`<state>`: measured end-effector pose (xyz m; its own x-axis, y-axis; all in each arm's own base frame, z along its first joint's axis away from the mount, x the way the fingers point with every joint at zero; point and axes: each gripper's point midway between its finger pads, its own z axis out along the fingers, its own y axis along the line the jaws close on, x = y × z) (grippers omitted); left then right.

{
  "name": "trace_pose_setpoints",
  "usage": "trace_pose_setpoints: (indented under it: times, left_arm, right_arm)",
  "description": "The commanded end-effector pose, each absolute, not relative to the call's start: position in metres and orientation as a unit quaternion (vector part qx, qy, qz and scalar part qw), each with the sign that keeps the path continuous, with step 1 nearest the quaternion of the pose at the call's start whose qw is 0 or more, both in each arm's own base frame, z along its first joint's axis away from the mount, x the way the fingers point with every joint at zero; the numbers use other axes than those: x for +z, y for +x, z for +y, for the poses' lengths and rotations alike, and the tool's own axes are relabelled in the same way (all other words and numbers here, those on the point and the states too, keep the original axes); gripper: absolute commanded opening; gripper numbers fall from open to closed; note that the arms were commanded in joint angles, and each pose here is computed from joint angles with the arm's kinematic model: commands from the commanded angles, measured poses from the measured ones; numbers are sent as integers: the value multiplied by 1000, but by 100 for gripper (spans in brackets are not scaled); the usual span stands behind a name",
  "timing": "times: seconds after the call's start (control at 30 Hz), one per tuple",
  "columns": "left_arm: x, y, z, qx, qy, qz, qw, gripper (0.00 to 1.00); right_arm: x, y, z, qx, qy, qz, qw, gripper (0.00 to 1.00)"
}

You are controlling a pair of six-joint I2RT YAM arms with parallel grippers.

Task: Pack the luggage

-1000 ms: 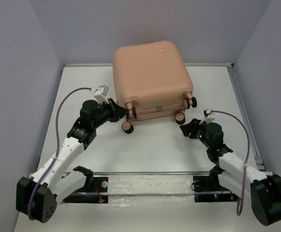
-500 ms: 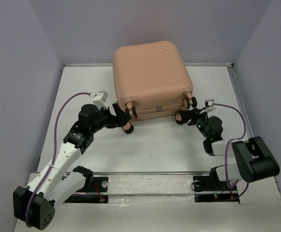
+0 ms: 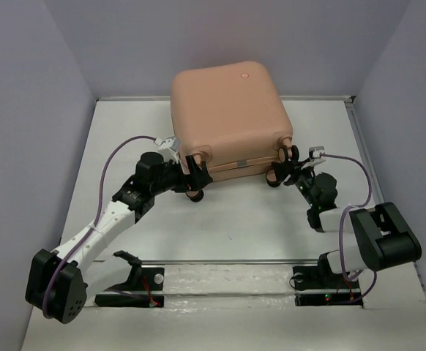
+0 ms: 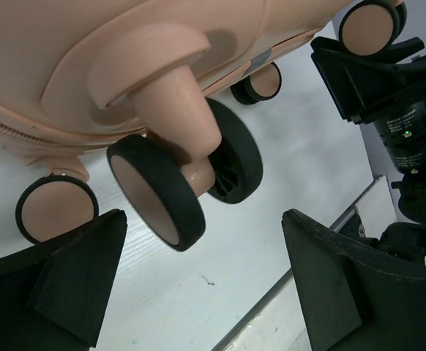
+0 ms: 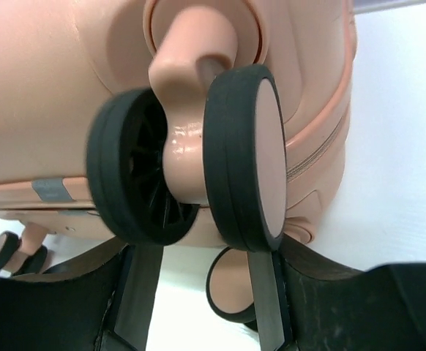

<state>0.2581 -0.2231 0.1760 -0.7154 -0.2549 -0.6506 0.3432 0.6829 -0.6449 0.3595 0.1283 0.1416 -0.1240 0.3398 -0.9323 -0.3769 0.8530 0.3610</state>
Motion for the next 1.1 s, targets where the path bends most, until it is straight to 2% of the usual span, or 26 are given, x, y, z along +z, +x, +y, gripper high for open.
trace_pose_setpoints:
  times: [0.0,0.23,0.53,0.67,0.83,0.87,0.9,0.93,0.97,1.03,1.07]
  left_arm:
    - [215,269,-240,-435,37,802,407,98]
    - [218,277,-241,-434,20,797,419,96]
    - [225,287,-249,-451,9,786,422,92]
    - [226,289,-251,-457,0,782,424,87]
    - [230,292,-249,-467,-21,771,433,69]
    - [229,292,-249,-465,-23,771,435,61]
    - [229,293,-248,-465,-24,771,435,61]
    - [230,293,-249,-466,-25,770,436,54]
    - [230,294,-248,-466,-27,769,438,42]
    - [231,294,-248,-466,-29,767,440,33]
    - [233,294,-248,-468,-30,765,441,26]
  right_arm:
    - [173,362,110,254,28,659,707,53]
    - [154,340,100,274,84,661,694,54]
    - [151,364,111,279,53,661,695,59]
    - [158,379,112,287,41,647,706,60]
    - [167,391,103,281,38,627,726,60]
    - [168,393,103,278,36,625,729,60]
    - [169,394,103,278,35,624,729,60]
    - [172,396,104,278,32,621,733,59]
    - [173,397,106,281,26,620,732,58]
    - [179,397,112,292,11,612,735,54]
    - [181,395,114,296,7,609,735,52]
